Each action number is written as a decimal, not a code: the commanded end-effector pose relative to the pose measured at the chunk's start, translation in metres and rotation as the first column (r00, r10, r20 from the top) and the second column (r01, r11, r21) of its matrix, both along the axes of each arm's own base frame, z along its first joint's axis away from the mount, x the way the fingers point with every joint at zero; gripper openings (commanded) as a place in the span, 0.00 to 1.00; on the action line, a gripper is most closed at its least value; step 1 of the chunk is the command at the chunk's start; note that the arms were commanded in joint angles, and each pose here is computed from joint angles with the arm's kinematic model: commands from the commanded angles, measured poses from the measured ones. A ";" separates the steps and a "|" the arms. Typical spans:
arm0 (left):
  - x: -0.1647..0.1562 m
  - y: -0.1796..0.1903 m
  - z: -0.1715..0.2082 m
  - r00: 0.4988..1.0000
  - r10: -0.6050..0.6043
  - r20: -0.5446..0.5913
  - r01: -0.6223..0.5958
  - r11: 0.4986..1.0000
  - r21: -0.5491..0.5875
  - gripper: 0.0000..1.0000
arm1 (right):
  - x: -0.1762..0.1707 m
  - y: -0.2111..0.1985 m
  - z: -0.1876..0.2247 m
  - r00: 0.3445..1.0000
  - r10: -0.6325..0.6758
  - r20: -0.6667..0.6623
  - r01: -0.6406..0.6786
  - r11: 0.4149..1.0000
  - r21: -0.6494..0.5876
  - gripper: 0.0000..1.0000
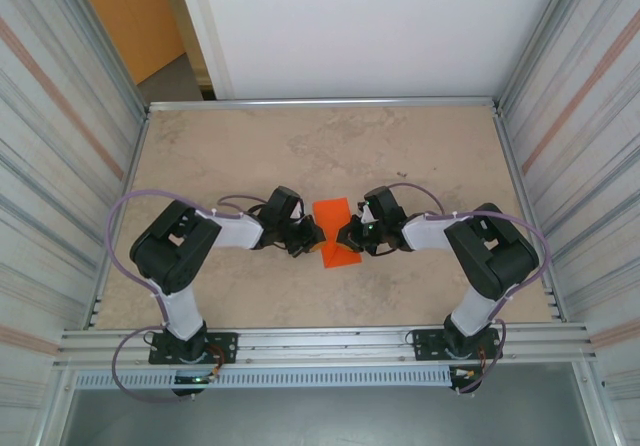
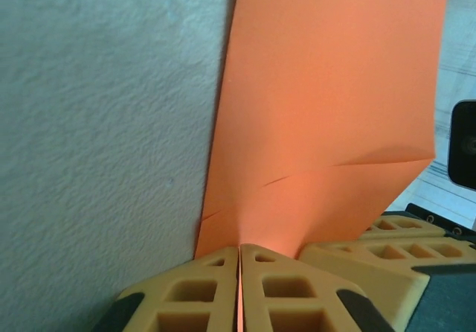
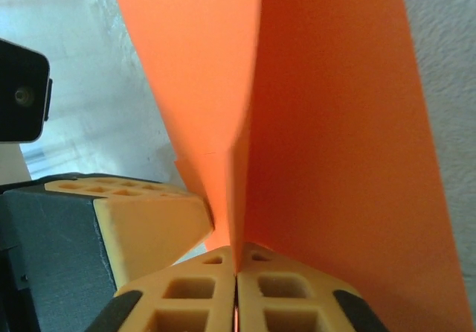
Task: Fold a paper plane with a square sheet of paper (pick it up from the middle)
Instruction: Pick up the paper from the center of the table, then turn over the paper at the center of the table.
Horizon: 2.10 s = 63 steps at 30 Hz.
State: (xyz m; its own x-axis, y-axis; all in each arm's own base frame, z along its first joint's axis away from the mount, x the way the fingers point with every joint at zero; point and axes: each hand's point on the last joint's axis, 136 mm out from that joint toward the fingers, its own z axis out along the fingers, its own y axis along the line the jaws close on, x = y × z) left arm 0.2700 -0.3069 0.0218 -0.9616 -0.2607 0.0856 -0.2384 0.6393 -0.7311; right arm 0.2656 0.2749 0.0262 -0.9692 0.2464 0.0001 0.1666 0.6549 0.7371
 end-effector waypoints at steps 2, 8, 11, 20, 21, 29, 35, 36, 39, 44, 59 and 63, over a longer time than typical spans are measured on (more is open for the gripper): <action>0.003 0.020 0.015 0.998 0.044 0.043 -0.045 0.999 0.020 0.17 | 0.014 0.002 0.020 0.995 0.009 0.103 -0.011 1.000 0.012 0.04; 0.010 0.043 0.061 0.977 0.104 0.186 -0.096 0.994 -0.052 0.37 | 0.027 0.006 0.079 0.958 0.011 0.287 -0.045 0.993 0.110 0.02; 0.008 0.051 0.087 0.955 0.129 0.266 -0.102 0.988 -0.114 0.52 | 0.027 0.009 0.114 0.930 0.003 0.369 -0.074 0.981 0.178 0.02; -0.006 0.052 0.178 0.863 0.188 0.468 -0.014 0.937 -0.350 0.88 | 0.017 0.023 0.200 0.877 -0.043 0.478 -0.170 0.903 0.395 0.03; -0.007 0.051 0.184 0.859 0.188 0.475 -0.003 0.932 -0.363 0.88 | 0.015 0.026 0.207 0.875 -0.043 0.482 -0.184 0.892 0.413 0.03; -0.016 0.041 0.218 0.832 0.177 0.526 0.096 0.887 -0.451 0.83 | 0.003 0.039 0.235 0.884 -0.026 0.467 -0.244 0.826 0.509 0.05; -0.019 0.039 0.229 0.823 0.175 0.540 0.118 0.878 -0.464 0.65 | -0.001 0.041 0.238 0.893 -0.010 0.450 -0.258 0.808 0.529 0.06; -0.019 0.039 0.230 0.823 0.174 0.540 0.119 0.878 -0.464 0.62 | -0.001 0.041 0.239 0.893 -0.010 0.450 -0.258 0.807 0.531 0.06; -0.019 0.040 0.230 0.821 0.180 0.542 0.115 0.878 -0.465 0.53 | -0.002 0.041 0.238 0.897 -0.005 0.442 -0.257 0.808 0.530 0.07; -0.018 0.043 0.235 0.808 0.196 0.555 0.109 0.877 -0.468 0.43 | -0.002 0.041 0.231 0.903 0.007 0.431 -0.255 0.814 0.522 0.09; -0.011 0.035 0.226 0.811 0.144 0.567 0.147 0.888 -0.436 0.09 | -0.002 0.023 0.195 0.919 0.015 0.393 -0.183 0.900 0.394 0.29; -0.008 0.037 0.211 0.813 0.104 0.573 0.144 0.917 -0.371 0.07 | 0.005 -0.001 0.176 0.931 -0.029 0.363 -0.083 0.953 0.290 0.41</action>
